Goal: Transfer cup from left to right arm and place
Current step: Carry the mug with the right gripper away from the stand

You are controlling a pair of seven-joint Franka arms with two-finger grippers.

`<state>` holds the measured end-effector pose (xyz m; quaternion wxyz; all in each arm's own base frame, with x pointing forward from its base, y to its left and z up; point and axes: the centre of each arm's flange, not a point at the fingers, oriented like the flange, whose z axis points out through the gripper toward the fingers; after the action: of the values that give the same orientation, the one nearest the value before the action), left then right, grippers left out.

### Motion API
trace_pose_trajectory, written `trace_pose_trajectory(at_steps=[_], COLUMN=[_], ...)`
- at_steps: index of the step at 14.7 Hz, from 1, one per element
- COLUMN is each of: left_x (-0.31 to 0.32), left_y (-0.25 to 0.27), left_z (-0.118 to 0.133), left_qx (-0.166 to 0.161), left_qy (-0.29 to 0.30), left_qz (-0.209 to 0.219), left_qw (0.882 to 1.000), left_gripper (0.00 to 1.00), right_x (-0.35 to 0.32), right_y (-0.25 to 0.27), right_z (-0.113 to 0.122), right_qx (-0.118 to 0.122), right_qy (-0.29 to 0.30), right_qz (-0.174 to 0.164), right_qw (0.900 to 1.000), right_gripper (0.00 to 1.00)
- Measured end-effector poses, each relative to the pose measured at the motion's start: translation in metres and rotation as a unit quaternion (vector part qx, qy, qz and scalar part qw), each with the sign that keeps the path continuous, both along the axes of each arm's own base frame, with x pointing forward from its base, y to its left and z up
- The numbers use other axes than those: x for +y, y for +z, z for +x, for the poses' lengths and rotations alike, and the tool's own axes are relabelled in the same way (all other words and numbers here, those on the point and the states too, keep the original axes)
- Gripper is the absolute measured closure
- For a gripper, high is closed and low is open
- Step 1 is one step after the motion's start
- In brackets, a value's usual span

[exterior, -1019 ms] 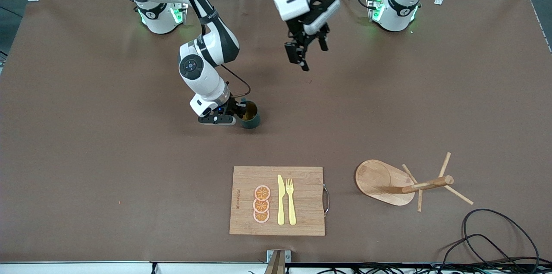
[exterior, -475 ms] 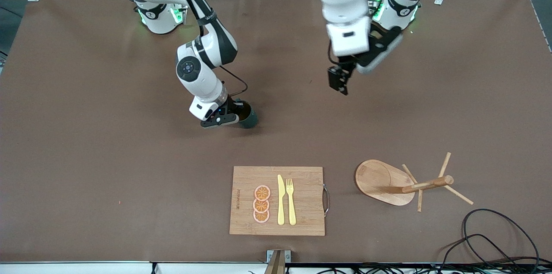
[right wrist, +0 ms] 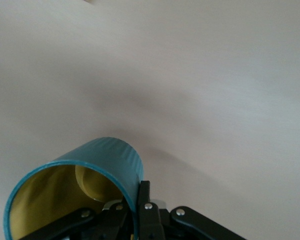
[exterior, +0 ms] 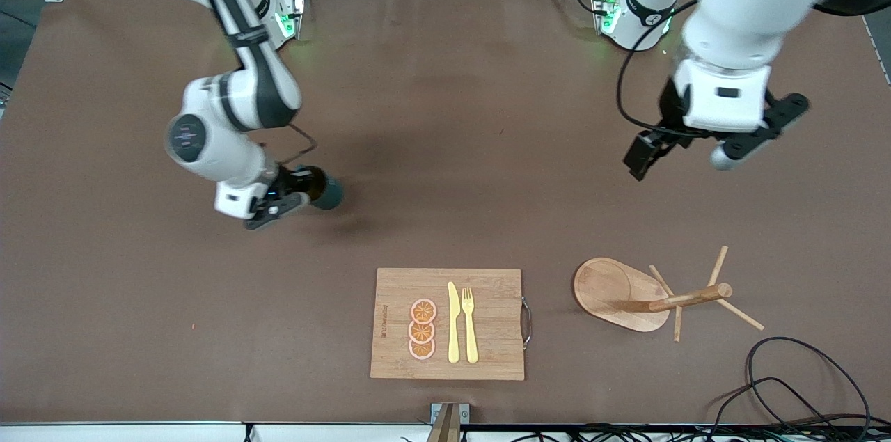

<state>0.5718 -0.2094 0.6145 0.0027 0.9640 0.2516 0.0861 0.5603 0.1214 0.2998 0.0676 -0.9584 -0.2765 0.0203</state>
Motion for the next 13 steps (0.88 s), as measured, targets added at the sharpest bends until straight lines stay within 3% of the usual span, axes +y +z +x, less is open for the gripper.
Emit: trace_pose_trajectory(at_steps=[4,7,10,13], left_x=[0.063,0.107,0.112,0.104], left_y=[0.005,0.017,0.021,0.017], left_z=[0.012,0.001,-0.018,-0.033], left_qx=[0.031,0.061,0.094,0.105], left_qy=[-0.100,-0.173,-0.200,-0.225], left_qz=[-0.024,-0.015,-0.011,-0.006], left_qw=[0.994,0.983,0.975,0.969], left_gripper=[0.00,0.00,0.00,0.00], right_x=[-0.124,-0.187,-0.223,-0.228], right_y=[0.009,0.008,-0.002,-0.025], right_z=[0.011,0.010,0.010,0.010], right_qx=[-0.024,-0.041,-0.056,-0.047], right_qy=[0.126,0.202,0.268,0.327], right_qz=[-0.018,-0.018,-0.030,-0.033], right_qw=[0.992,0.978,0.961,0.943], right_gripper=[0.96,0.96,0.96,0.96])
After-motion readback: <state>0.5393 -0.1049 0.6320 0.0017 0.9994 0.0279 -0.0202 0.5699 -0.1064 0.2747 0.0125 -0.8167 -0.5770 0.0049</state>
